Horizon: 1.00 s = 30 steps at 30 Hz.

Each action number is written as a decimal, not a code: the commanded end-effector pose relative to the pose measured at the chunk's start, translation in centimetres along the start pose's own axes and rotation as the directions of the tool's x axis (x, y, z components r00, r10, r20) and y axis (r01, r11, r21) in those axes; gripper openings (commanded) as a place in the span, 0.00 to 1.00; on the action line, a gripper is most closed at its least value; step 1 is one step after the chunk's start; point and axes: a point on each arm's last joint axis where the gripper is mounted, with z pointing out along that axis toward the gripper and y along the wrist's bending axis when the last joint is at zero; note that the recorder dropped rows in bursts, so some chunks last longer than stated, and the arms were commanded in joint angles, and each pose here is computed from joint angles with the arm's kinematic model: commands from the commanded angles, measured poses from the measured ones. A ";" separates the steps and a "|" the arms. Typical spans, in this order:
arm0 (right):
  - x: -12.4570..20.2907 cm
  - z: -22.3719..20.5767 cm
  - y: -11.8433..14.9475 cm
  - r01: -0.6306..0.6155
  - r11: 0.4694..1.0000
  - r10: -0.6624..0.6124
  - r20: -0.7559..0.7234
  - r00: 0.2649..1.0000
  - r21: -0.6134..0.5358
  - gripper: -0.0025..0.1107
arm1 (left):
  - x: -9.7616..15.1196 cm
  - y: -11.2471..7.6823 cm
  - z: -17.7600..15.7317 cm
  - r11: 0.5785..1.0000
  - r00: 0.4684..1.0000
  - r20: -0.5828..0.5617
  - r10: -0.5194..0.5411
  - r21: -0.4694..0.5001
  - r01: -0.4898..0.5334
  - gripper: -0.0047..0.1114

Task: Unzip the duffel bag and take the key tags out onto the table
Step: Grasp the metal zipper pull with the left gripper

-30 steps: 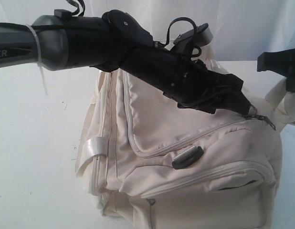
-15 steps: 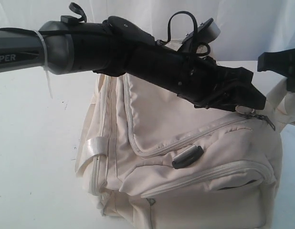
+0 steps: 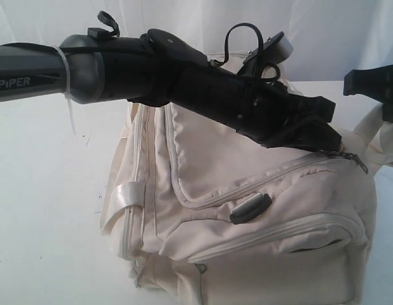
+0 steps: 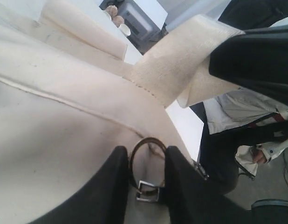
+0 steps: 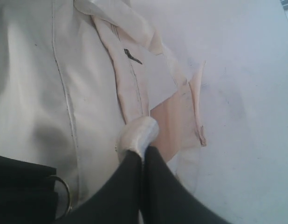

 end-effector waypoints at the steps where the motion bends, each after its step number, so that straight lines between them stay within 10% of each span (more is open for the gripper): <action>1: -0.9 -1.0 -0.1 0.023 1.000 -0.021 0.106 0.994 -0.012 0.02 | -0.1 -0.5 -0.1 0.999 1.000 -0.004 0.020 0.034 -0.020 0.18; 4: -0.9 -1.0 -0.1 0.023 1.000 -0.022 0.102 0.995 -0.010 0.02 | 0.0 -0.7 -0.1 0.999 1.000 -0.008 0.025 0.040 -0.025 0.04; 16: -0.9 -0.9 -0.2 0.036 0.999 -0.036 0.109 0.993 0.000 0.02 | -1.2 -4.3 -3.1 0.979 0.982 0.028 0.187 0.080 -0.188 0.04; 30: -0.8 -0.7 -0.4 0.051 0.999 -0.053 0.108 0.993 0.020 0.02 | 0.5 -4.7 -4.3 0.963 0.945 -0.188 0.269 0.054 -0.264 0.04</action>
